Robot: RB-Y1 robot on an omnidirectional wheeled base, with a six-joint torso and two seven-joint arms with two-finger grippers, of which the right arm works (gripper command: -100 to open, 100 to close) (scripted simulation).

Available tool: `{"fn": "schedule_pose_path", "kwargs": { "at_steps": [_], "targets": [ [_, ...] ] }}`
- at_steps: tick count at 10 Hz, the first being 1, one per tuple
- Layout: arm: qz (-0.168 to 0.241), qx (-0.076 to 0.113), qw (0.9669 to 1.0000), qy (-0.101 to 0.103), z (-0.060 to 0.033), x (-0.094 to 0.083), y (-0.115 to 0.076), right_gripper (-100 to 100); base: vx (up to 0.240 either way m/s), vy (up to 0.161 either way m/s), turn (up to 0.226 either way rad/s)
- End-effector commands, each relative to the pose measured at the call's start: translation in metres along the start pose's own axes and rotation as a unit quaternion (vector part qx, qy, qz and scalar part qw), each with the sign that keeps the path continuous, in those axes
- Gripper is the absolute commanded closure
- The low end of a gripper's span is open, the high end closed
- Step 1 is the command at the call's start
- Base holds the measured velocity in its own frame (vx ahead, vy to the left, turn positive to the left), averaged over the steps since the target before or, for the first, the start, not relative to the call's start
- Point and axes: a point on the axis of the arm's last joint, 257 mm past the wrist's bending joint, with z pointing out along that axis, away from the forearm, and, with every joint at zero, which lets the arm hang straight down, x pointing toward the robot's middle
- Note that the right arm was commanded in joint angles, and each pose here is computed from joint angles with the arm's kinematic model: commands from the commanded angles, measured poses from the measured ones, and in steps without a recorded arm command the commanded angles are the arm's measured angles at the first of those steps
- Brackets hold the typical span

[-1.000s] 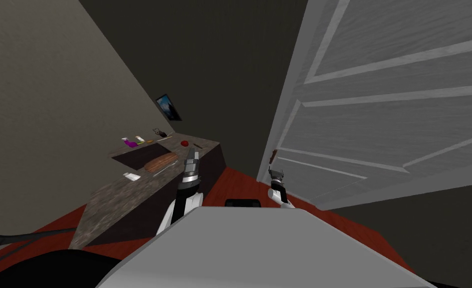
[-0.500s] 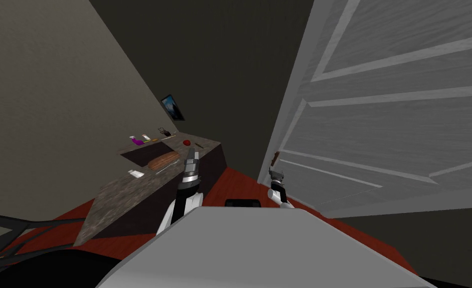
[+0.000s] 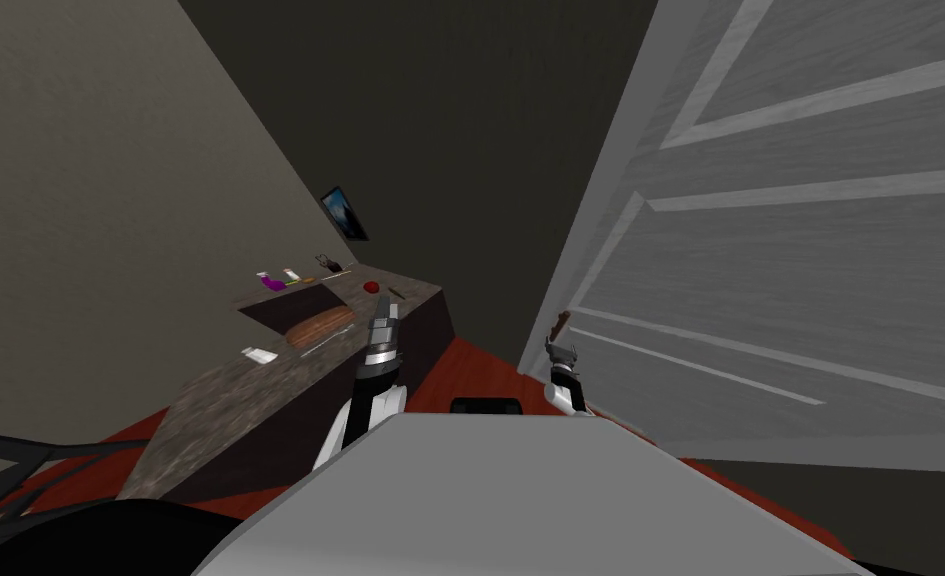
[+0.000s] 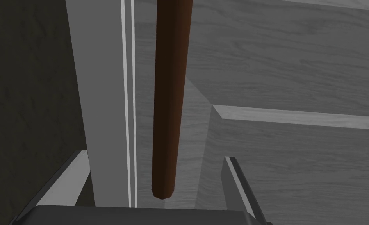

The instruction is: Pull the door open

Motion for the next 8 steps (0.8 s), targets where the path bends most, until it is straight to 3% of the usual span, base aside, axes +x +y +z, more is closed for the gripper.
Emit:
{"fn": "schedule_pose_path", "kwargs": {
  "at_steps": [1,2,3,8],
  "targets": [
    [0.002,-0.004,1.0,0.0,0.0015,-0.001,0.015,-100,0.145,-0.011,0.062],
    [0.002,-0.004,1.0,0.0,0.0015,-0.001,0.015,-100,0.096,-0.011,0.014],
    [0.002,-0.009,1.0,0.0,0.0018,-0.001,0.037,-100,0.136,-0.012,0.058],
    [0.002,-0.018,0.9998,0.0,0.0017,-0.001,0.078,-100,0.149,-0.009,0.042]
  ]
}}
